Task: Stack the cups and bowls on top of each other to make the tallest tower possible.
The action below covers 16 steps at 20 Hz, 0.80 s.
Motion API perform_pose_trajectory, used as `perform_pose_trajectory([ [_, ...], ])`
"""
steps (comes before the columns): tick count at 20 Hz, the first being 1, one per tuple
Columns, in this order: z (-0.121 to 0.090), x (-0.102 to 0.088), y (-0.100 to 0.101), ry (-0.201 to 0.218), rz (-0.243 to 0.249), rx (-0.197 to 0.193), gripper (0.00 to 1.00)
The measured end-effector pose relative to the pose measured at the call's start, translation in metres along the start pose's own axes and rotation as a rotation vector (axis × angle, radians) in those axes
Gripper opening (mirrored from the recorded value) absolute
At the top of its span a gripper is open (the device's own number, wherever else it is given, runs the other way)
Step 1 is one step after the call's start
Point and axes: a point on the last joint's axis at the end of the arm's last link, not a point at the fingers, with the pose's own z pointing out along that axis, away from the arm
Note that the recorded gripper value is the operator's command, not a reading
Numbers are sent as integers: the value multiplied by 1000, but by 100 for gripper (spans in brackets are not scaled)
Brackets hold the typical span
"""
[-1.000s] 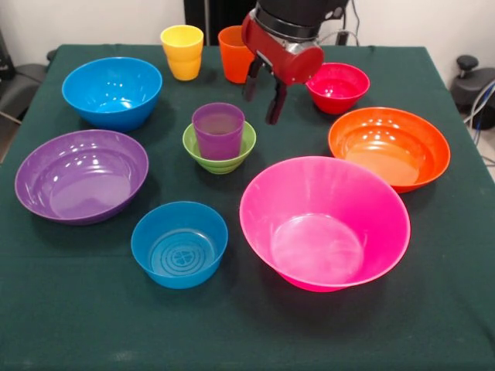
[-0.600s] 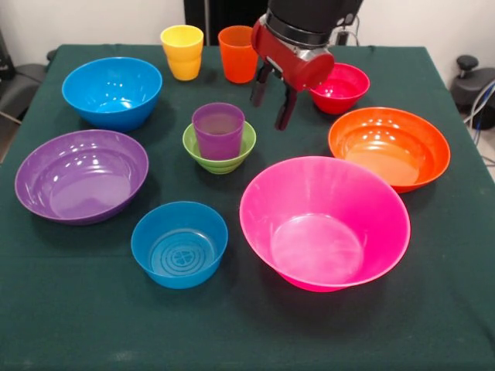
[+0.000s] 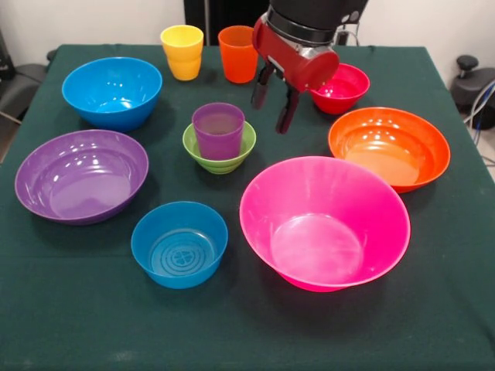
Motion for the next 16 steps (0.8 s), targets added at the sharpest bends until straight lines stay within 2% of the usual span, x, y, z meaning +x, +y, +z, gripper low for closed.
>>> perform_pose_trajectory([
  [8, -11, -12, 15, 2, 22, -18, 100],
  [16, -12, -19, 35, -6, 14, -31, 100],
])
